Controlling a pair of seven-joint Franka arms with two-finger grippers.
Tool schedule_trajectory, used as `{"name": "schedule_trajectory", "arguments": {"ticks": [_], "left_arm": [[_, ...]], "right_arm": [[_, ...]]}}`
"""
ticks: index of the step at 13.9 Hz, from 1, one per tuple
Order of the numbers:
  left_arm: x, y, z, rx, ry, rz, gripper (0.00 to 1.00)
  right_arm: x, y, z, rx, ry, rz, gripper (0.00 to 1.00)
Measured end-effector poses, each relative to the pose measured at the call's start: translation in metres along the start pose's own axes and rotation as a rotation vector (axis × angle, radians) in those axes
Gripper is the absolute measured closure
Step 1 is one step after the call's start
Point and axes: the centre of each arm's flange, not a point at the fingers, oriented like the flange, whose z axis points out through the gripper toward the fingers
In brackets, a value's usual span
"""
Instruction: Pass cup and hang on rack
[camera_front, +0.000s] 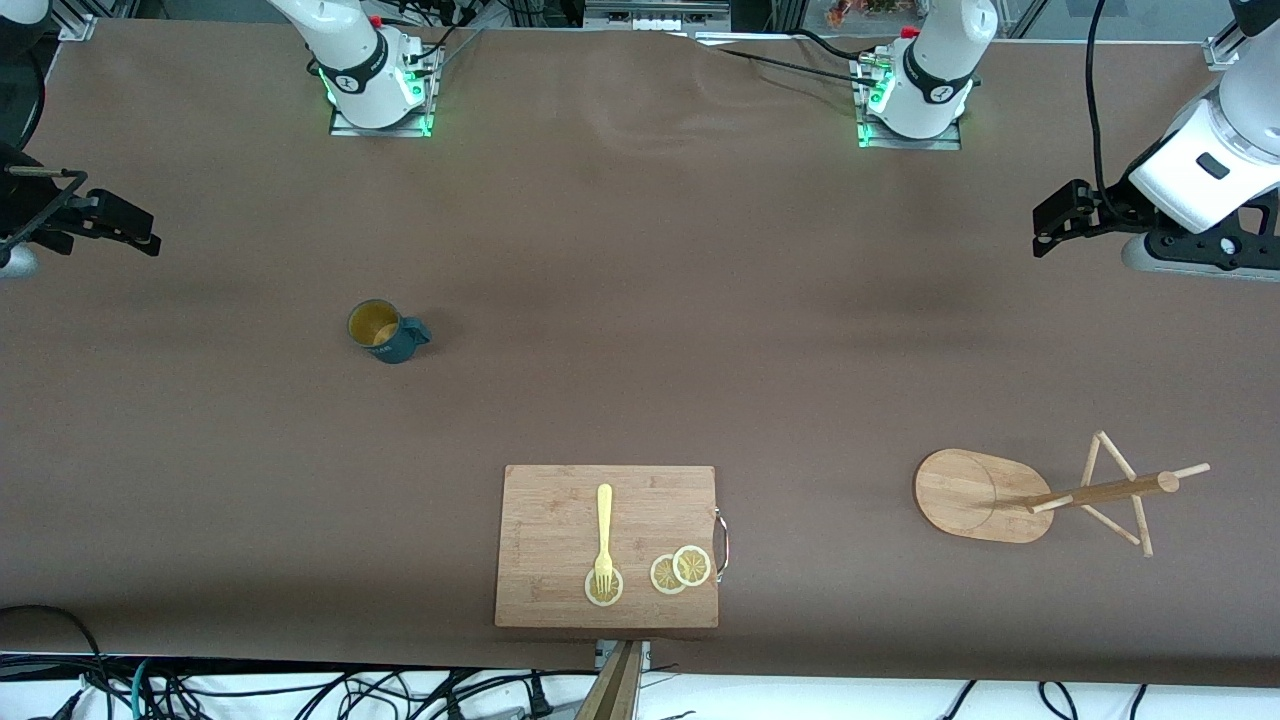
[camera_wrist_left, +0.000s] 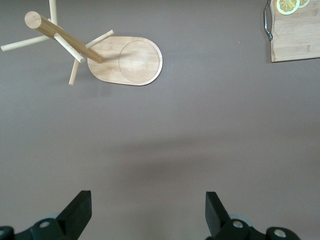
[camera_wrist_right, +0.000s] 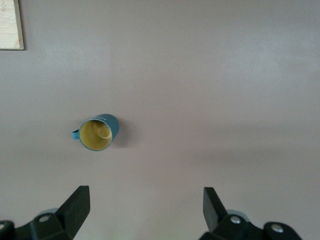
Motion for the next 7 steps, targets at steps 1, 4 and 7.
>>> {"name": "schedule_trajectory", "arguments": {"ticks": [1,4,7], "left_arm": [[0.0,0.0,0.0,0.0,0.0,0.0,0.0],[0.0,0.0,0.0,0.0,0.0,0.0,0.0],[0.0,0.0,0.0,0.0,0.0,0.0,0.0]], "right_arm": [[0.0001,0.0001,0.0001,0.0,0.0,0.0,0.0],[0.001,-0.001,0.0016,0.0,-0.002,-0.002,0.0],[0.0014,-0.0044,0.0023,-0.003,-0.005,-0.009,0.0]]}}
